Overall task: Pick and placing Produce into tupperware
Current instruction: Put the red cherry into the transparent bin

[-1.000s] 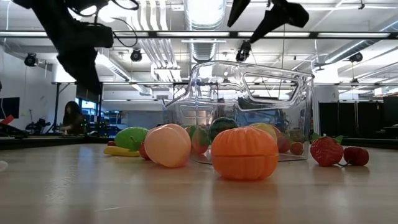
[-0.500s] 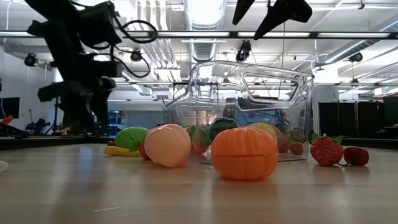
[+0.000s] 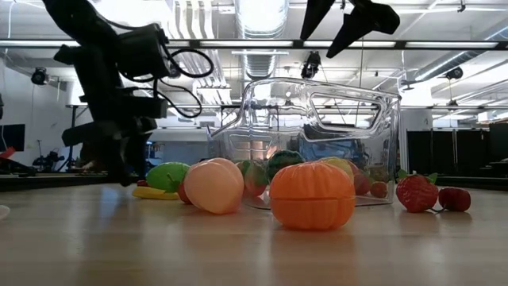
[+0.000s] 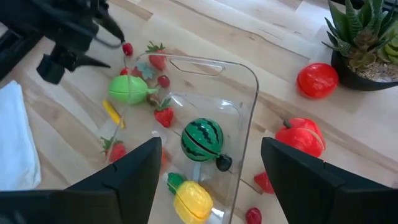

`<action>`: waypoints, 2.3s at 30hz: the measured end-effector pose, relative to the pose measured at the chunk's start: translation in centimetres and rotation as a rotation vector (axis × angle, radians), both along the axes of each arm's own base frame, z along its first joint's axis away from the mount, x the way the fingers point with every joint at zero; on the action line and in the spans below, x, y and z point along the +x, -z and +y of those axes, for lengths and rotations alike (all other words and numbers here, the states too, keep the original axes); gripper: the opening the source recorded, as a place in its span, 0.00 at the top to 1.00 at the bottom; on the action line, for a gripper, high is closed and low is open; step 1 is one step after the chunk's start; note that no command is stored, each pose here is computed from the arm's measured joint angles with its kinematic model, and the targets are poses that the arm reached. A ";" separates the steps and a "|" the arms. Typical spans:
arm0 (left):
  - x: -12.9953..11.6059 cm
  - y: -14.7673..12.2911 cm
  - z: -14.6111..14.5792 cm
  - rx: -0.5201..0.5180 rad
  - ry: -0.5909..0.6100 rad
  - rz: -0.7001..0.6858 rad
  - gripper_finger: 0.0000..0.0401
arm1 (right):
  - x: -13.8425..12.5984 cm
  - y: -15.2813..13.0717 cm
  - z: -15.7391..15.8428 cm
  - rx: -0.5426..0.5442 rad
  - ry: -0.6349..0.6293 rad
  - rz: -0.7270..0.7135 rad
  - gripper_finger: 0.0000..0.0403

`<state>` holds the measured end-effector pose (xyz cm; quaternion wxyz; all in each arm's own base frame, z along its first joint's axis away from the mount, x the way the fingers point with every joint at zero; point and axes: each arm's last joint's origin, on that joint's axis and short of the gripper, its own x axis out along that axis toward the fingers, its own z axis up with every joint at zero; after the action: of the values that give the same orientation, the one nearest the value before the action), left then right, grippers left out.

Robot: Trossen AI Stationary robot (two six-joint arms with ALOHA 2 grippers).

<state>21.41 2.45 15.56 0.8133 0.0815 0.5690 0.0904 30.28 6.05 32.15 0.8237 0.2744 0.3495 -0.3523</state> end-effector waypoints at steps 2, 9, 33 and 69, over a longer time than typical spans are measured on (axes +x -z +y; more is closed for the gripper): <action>-0.1 -0.1 0.6 -0.007 -0.028 -0.008 0.36 | 0.0 0.2 0.0 -0.002 -0.004 0.008 0.33; -0.4 -0.4 2.8 -0.137 -0.081 -0.061 0.36 | -0.1 0.3 0.0 -0.020 -0.033 0.029 0.35; -0.1 1.0 3.6 -0.130 -0.025 -0.061 0.56 | -0.6 0.8 -0.1 -0.058 -0.058 0.113 0.34; 1.3 -3.6 3.6 -0.143 -0.136 -0.250 0.86 | -0.6 0.9 -0.2 -0.037 -0.022 0.099 0.36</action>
<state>22.70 6.05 19.16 0.8736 -0.0270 0.4723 0.1140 29.69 5.90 31.23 0.8141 0.2375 0.3862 -0.3630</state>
